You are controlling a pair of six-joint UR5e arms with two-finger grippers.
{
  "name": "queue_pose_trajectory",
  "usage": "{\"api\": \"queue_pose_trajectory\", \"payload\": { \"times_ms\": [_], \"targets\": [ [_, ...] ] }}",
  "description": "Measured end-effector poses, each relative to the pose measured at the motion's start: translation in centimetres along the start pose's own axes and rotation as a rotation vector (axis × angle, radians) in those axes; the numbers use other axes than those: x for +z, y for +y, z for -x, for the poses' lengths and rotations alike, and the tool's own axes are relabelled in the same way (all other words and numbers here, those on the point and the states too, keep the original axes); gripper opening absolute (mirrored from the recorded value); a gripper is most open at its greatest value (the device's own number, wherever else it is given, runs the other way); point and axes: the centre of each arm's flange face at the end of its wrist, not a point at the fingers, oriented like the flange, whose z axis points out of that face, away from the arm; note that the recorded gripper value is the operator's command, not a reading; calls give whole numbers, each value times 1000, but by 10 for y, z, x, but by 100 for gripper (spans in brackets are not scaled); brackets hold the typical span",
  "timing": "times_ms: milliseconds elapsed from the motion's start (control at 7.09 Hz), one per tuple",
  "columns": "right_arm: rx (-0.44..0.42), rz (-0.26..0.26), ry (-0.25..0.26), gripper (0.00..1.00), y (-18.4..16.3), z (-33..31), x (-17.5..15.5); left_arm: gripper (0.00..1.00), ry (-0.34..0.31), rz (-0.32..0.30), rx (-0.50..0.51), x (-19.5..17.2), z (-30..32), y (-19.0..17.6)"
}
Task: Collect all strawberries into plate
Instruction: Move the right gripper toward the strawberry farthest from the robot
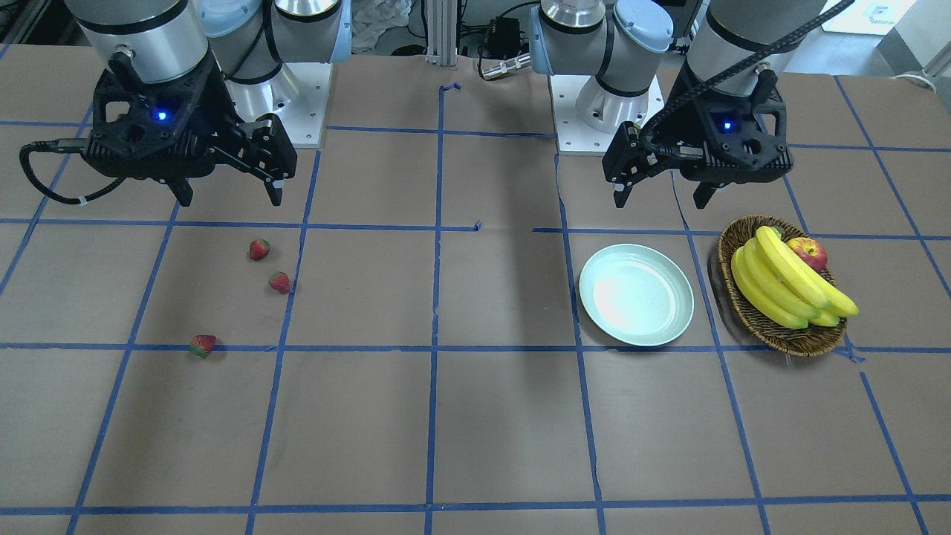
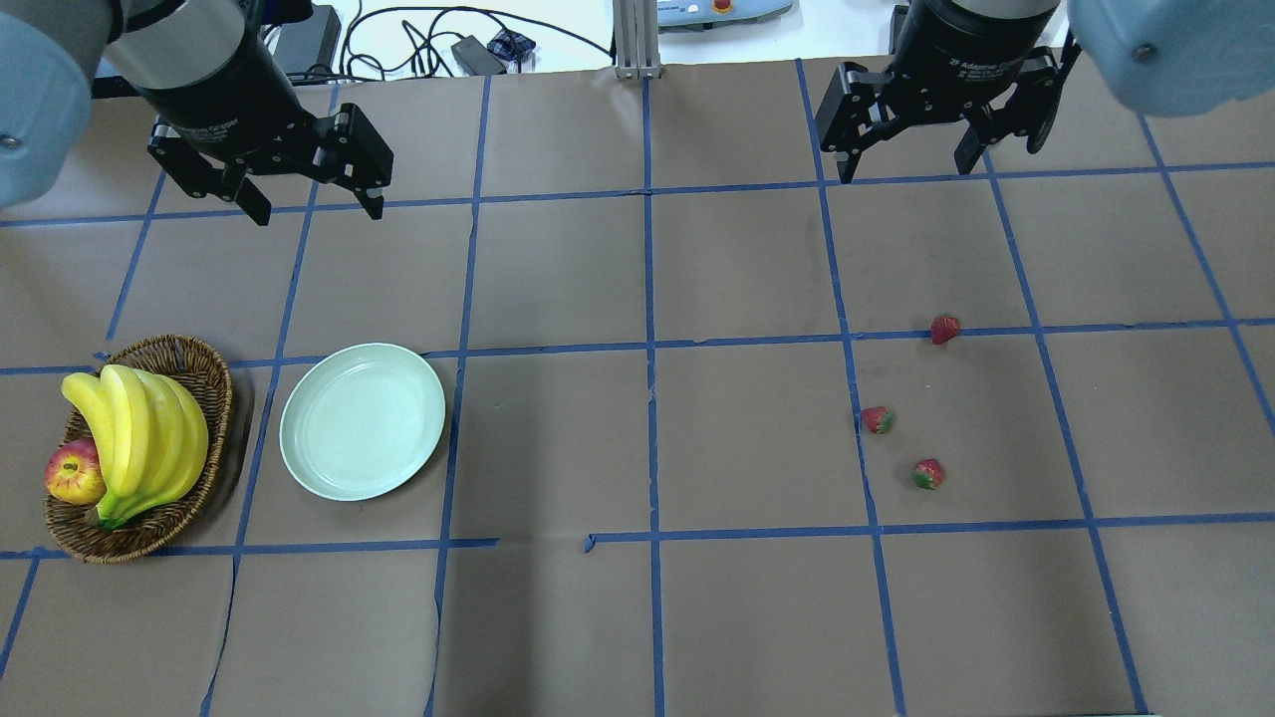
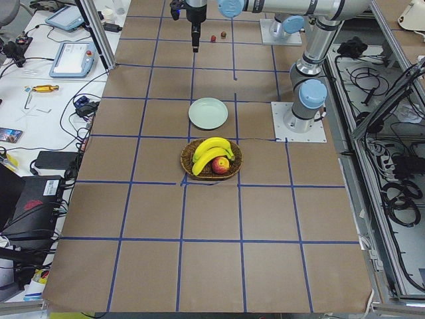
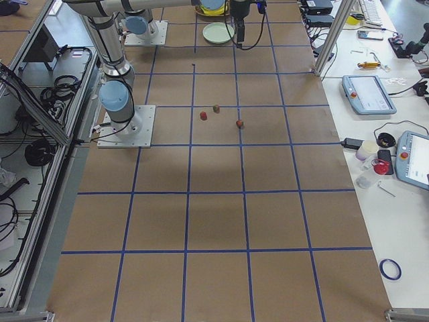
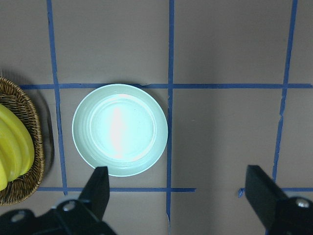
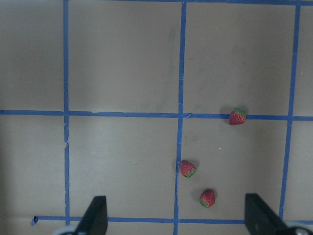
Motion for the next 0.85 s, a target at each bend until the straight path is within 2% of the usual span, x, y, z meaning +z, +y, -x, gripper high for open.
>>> {"api": "queue_pose_trajectory", "payload": {
  "times_ms": [423, 847],
  "targets": [
    [2, -19, 3, 100, -3, 0, 1, 100, 0, -2, -3, -1, 0, 1],
    [1, -14, 1, 100, -3, 0, 4, 100, 0, -1, -5, -1, 0, 1]
  ]
}}
